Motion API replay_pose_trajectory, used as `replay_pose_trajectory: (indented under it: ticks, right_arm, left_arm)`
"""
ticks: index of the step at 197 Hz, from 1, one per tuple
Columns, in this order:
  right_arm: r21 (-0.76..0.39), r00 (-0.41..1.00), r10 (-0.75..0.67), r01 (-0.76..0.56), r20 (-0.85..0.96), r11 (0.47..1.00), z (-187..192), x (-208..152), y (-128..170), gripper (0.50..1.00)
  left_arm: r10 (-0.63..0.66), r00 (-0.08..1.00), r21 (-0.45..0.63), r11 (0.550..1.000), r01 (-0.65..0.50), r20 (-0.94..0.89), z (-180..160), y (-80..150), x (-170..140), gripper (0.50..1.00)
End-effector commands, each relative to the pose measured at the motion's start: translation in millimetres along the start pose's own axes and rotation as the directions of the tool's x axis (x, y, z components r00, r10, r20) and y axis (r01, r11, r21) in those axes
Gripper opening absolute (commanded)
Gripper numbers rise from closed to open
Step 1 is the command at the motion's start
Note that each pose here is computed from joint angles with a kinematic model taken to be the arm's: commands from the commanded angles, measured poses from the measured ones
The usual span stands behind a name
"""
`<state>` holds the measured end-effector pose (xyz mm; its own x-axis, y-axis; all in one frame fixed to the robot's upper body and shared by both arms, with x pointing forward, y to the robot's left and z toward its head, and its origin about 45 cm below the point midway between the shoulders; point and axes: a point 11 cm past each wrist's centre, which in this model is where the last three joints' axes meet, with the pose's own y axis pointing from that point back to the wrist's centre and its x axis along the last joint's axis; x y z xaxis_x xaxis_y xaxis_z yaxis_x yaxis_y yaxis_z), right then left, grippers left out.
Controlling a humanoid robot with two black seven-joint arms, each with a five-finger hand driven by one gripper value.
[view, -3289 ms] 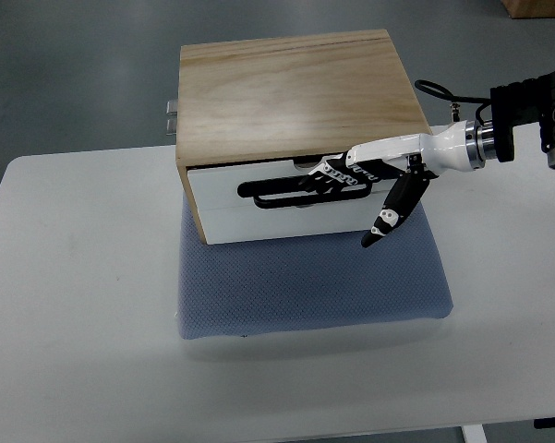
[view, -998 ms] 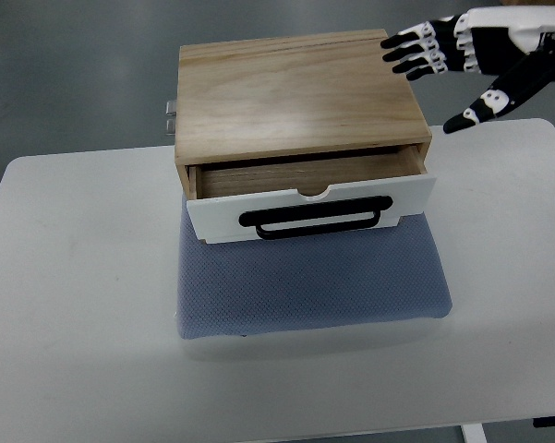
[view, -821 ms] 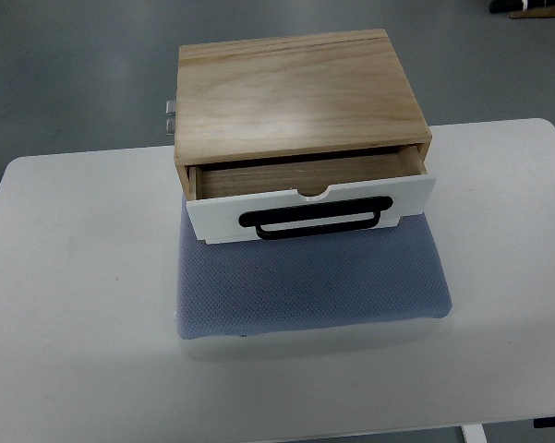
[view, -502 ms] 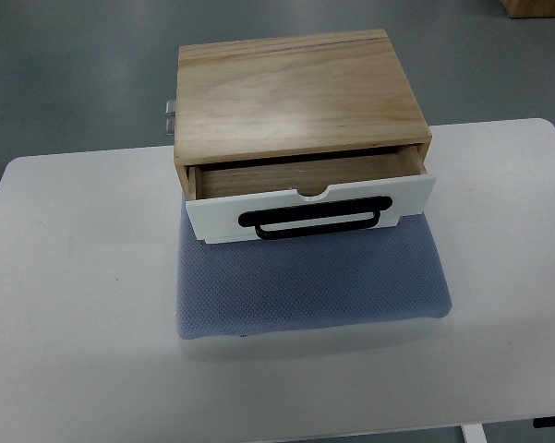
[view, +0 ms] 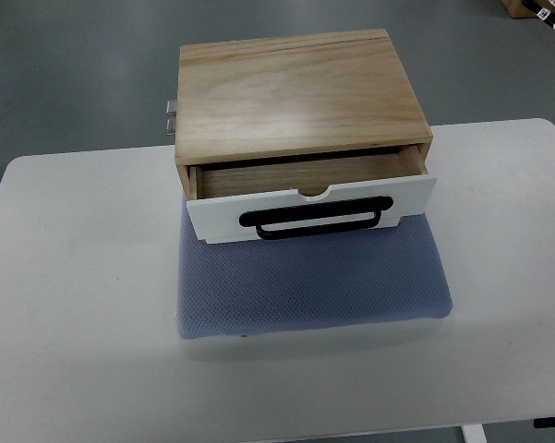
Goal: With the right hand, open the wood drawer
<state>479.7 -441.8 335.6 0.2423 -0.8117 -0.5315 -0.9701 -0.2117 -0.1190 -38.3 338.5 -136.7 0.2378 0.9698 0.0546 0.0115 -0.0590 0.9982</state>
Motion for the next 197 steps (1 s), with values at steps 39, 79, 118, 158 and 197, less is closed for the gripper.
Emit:
replay_pose_trajectory:
  ticks: [39, 79, 118, 158, 197]
  right_arm:
    - [-0.015, 0.98, 0.081, -0.08, 0.181, 0.997, 39, 5, -4, 0.94]
    - [-0.087, 0.964, 0.114, -0.096, 0.241, 0.992, 90, 5, -1, 0.942]
    - [-0.156, 0.954, 0.143, -0.104, 0.264, 0.982, 132, 3, 5, 0.944]
    - [-0.202, 0.953, 0.15, -0.098, 0.265, 0.975, 158, 2, 12, 0.944]
    - [-0.202, 0.956, 0.125, -0.071, 0.266, 0.977, 159, -2, 12, 0.944]
  left_arm:
    - [0.0, 1.0, 0.0, 1.0, 0.0, 0.0, 0, 0, 0, 1.0]
    - [0.0, 1.0, 0.0, 1.0, 0.0, 0.0, 0, 0, 0, 1.0]
    - [0.0, 1.0, 0.0, 1.0, 0.0, 0.0, 0, 0, 0, 1.0]
    - [0.0, 1.0, 0.0, 1.0, 0.0, 0.0, 0, 0, 0, 1.0]
    - [0.0, 1.0, 0.0, 1.0, 0.0, 0.0, 0, 0, 0, 1.0]
